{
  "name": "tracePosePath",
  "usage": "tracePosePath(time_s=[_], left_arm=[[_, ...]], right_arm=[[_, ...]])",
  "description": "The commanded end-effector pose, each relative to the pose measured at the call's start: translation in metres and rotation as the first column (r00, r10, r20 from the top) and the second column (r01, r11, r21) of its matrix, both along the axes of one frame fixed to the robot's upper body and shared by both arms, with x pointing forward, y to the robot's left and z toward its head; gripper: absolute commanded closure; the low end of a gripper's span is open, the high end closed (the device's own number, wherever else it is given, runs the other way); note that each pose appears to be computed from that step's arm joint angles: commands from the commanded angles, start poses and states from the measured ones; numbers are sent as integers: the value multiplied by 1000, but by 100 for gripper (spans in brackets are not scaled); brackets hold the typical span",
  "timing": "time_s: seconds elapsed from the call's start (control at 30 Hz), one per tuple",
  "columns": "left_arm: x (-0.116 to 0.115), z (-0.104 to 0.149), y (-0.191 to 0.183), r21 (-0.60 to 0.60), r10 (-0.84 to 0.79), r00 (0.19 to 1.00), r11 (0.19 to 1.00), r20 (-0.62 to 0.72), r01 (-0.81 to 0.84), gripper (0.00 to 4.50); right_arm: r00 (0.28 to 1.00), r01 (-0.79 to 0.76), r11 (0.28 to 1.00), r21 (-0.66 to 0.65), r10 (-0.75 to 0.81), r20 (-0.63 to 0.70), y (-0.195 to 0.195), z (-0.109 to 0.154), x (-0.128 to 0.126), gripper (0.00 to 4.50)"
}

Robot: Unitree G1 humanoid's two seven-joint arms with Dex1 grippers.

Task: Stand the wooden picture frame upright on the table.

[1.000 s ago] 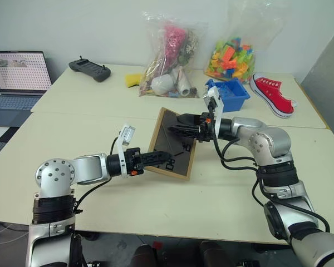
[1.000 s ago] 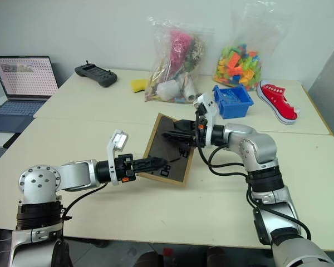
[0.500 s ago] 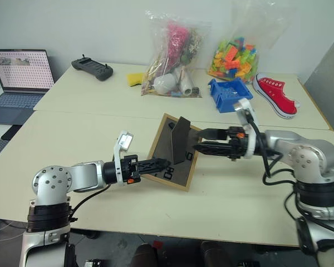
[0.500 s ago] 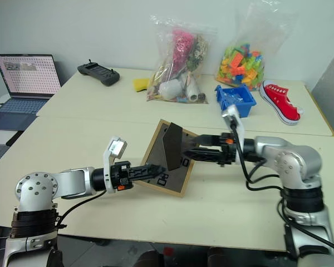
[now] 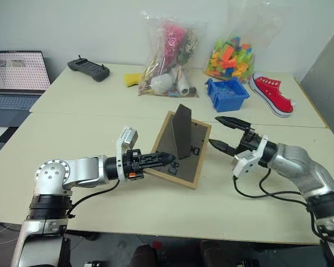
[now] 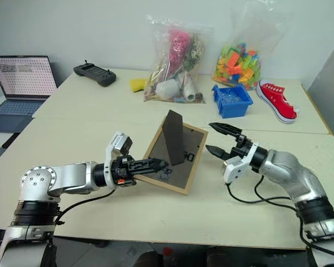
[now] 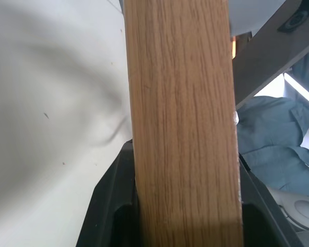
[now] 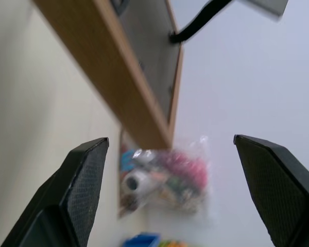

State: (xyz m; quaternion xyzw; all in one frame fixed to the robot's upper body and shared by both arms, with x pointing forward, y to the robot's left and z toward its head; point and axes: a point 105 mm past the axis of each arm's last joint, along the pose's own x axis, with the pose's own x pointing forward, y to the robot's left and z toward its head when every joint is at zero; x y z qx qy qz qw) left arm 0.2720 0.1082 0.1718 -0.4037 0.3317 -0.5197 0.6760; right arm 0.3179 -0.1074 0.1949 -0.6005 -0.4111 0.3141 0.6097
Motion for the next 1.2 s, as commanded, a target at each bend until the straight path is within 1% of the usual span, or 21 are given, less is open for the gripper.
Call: tracePosePath(time_s=[0.03, 0.17, 0.2, 0.23, 0.3, 0.37, 0.4, 0.5, 0.53, 0.57, 0.6, 0.67, 0.73, 0.83, 0.93, 0.97, 1.0, 1.07, 1.1, 1.13, 1.2], left_arm=[[-5, 17, -11, -49, -46, 997, 998, 61, 49, 324], [-6, 17, -15, -50, -42, 997, 998, 66, 45, 324], [-6, 17, -16, -56, -40, 997, 997, 69, 44, 324], [-7, 17, -16, -54, -41, 996, 998, 73, 45, 324], [-9, 16, -17, -45, -45, 996, 998, 77, 48, 324], [-10, 14, -16, -40, -37, 996, 998, 75, 40, 324], [-10, 14, -15, -38, -34, 997, 999, 75, 36, 324], [-10, 10, -16, 13, -12, 996, 1000, 84, 11, 324], [-9, 10, -16, 25, 4, 995, 1000, 100, -7, 324], [-8, 11, -16, 29, 14, 994, 999, 109, -17, 255], [-7, 11, -15, 32, 20, 993, 999, 114, -24, 244], [-5, 14, -12, 18, 39, 992, 999, 123, -42, 192], [0, 20, -5, 5, 74, 989, 997, 129, -75, 156], [9, 29, 10, 4, 129, 980, 991, 148, -131, 93], [12, 34, 28, 63, 183, 961, 978, 208, -200, 37], [12, 33, 34, 110, 191, 952, 969, 241, -222, 26], [11, 30, 37, 167, 188, 940, 956, 284, -241, 5], [7, 27, 40, 261, 164, 915, 927, 368, -271, 0], [6, 22, 41, 329, 142, 896, 897, 421, -297, 0], [10, 18, 43, 366, 153, 867, 861, 475, -353, 0], [16, 16, 48, 411, 149, 796, 792, 587, -452, 0]], right_arm=[[980, -153, 988, 25, 148, 133, 32, 18, -8, 38], [967, -223, 975, 16, 219, 130, 45, 16, -13, 38], [965, -234, 972, 10, 231, 125, 47, 14, -14, 74], [963, -246, 969, 19, 242, 119, 48, 14, -15, 82], [961, -258, 966, 29, 253, 115, 48, 14, -17, 130], [960, -259, 965, 44, 252, 125, 47, 18, -17, 164], [959, -259, 965, 47, 251, 129, 46, 20, -16, 193], [962, -249, 967, 48, 242, 127, 44, 20, -14, 259], [963, -245, 968, 50, 237, 126, 43, 20, -13, 271], [964, -242, 969, 52, 234, 125, 42, 20, -13, 289], [964, -241, 969, 53, 233, 125, 41, 20, -12, 301], [964, -241, 969, 57, 233, 129, 39, 22, -12, 346], [965, -238, 969, 60, 229, 129, 33, 24, -12, 365], [973, -212, 976, 60, 204, 110, 19, 22, -7, 366], [985, -172, 973, 152, 174, 4, 11, 22, 4, 366], [986, -148, 969, 198, 160, -47, 11, 23, 10, 366], [982, -117, 962, 247, 150, -118, 14, 23, 17, 366], [947, -56, 937, 345, 160, -280, 20, 23, 32, 366], [906, -5, 914, 405, 175, -385, 24, 23, 42, 366], [831, 65, 878, 475, 216, -512, 29, 21, 55, 366], [657, 165, 807, 567, 338, -673, 41, 17, 70, 366]])
